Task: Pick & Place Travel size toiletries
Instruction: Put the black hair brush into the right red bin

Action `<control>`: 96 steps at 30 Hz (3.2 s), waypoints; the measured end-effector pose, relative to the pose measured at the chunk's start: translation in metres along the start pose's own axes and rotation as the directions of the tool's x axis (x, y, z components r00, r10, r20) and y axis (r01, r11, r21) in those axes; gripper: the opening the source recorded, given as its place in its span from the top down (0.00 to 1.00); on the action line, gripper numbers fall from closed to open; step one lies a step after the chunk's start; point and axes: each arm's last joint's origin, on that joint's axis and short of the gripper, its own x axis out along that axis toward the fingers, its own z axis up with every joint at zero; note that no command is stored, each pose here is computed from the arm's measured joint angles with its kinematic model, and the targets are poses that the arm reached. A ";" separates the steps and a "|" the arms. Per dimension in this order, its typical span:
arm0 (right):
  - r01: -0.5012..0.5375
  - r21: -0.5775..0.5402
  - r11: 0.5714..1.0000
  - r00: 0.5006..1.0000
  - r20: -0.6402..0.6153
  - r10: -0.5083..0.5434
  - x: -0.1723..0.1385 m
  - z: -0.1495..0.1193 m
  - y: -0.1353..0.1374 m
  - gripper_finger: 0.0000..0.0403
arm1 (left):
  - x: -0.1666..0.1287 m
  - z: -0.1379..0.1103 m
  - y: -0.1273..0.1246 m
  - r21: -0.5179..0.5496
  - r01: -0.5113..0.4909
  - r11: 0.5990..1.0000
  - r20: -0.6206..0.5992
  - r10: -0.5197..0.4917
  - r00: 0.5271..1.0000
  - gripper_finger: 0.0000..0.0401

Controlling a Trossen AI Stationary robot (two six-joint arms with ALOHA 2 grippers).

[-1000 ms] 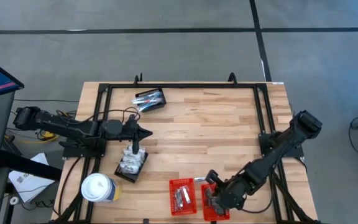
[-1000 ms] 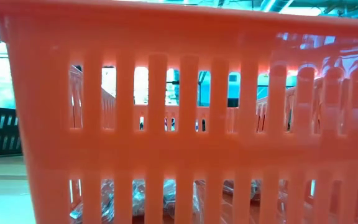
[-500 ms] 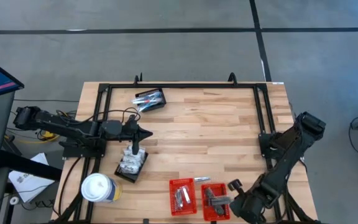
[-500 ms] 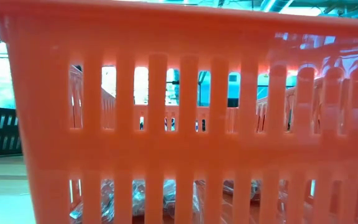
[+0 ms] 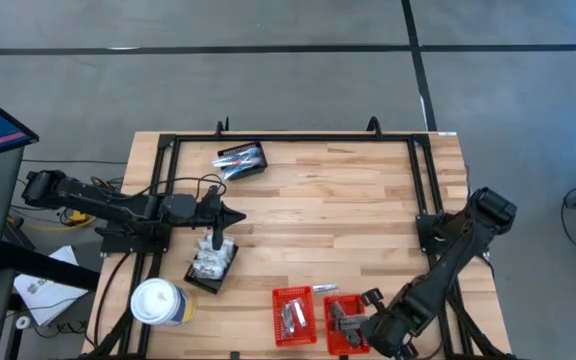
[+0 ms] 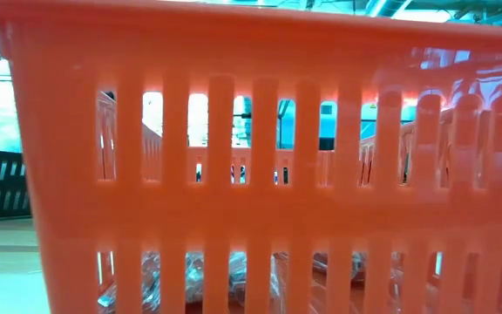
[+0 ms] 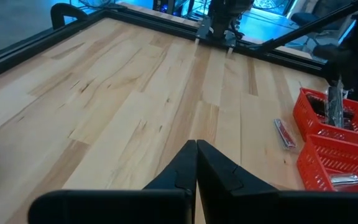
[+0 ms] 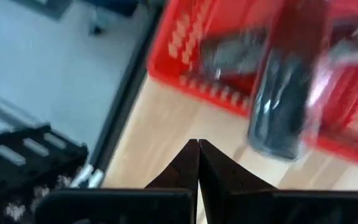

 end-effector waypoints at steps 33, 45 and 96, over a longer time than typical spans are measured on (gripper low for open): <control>0.121 -0.112 0.986 0.992 0.053 -0.115 -0.014 0.023 -0.019 1.00 | 0.000 0.001 0.000 0.000 0.001 1.000 0.004 -0.001 1.000 1.00; 0.226 -0.079 0.971 0.971 0.098 -0.218 -0.021 0.038 -0.052 1.00 | 0.000 0.001 0.000 0.000 0.001 1.000 0.005 -0.001 1.000 1.00; 0.376 0.154 0.914 0.922 -0.158 -0.353 -0.015 0.021 -0.037 1.00 | -0.001 0.001 -0.004 0.013 0.033 0.999 0.011 -0.033 0.999 1.00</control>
